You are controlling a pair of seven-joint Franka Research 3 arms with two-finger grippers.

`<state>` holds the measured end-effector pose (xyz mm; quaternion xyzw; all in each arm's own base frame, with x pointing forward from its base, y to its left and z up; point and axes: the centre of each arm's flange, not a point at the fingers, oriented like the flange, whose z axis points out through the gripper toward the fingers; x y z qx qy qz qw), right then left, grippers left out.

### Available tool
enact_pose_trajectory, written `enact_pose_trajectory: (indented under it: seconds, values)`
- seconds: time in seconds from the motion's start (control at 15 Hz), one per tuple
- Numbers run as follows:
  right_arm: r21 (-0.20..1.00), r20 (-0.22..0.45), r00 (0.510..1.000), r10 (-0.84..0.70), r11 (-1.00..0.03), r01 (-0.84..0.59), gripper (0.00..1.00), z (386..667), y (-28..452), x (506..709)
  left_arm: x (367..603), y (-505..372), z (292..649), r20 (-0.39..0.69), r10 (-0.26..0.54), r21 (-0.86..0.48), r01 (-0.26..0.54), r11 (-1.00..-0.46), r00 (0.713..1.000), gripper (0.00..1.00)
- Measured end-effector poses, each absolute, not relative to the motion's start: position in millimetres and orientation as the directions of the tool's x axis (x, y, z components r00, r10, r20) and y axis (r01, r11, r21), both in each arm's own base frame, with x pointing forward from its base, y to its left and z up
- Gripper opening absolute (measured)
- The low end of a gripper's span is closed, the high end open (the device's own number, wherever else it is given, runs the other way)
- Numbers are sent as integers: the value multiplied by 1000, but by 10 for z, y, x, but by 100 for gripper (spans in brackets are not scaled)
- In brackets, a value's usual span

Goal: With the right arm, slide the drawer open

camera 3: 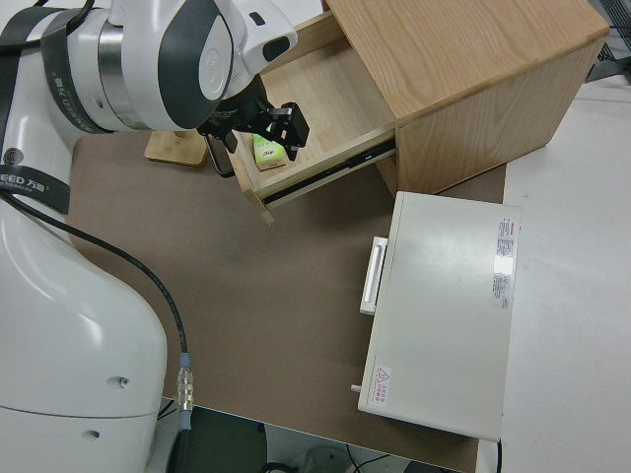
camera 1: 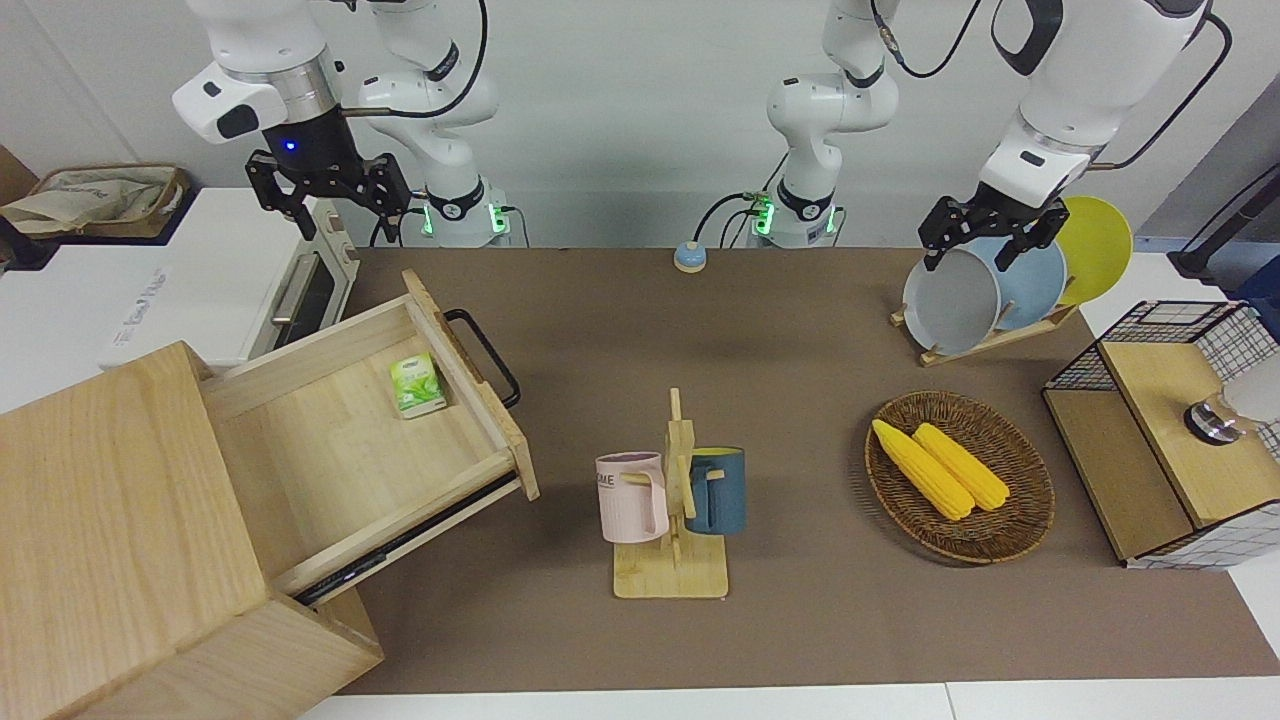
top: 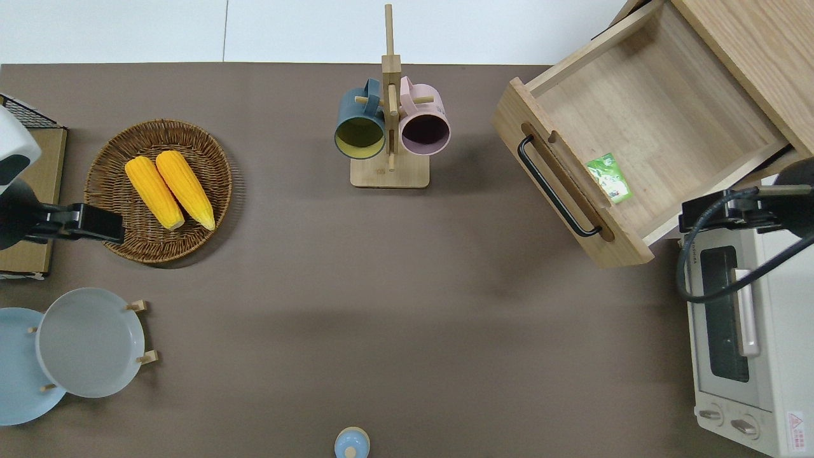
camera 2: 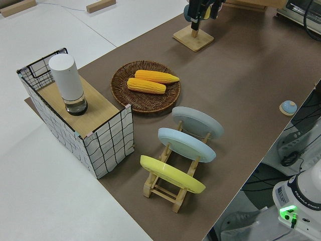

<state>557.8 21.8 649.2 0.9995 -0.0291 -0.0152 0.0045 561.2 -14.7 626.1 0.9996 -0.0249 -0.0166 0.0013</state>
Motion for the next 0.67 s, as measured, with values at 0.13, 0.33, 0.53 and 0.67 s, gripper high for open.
enact_pose_trajectory:
  seconds: [0.13,0.33,0.53,0.67]
  values:
    - [14,-35,998,-58,-998,-58,99,6446,219,5597,5612,-147,6261,-33,-50,3,-50,-999,998,100]
    - [18,-21,998,-57,-998,-57,99,6406,228,5656,5612,-147,6261,-33,-50,3,-50,-999,998,100]
    - [38,3,998,-58,-998,-58,99,6384,208,5714,5612,-147,6261,-33,-50,3,-50,-999,998,100]
    - [44,30,998,-55,-997,-57,99,6386,214,5760,5612,-147,6261,-33,-50,3,-50,-999,998,100]
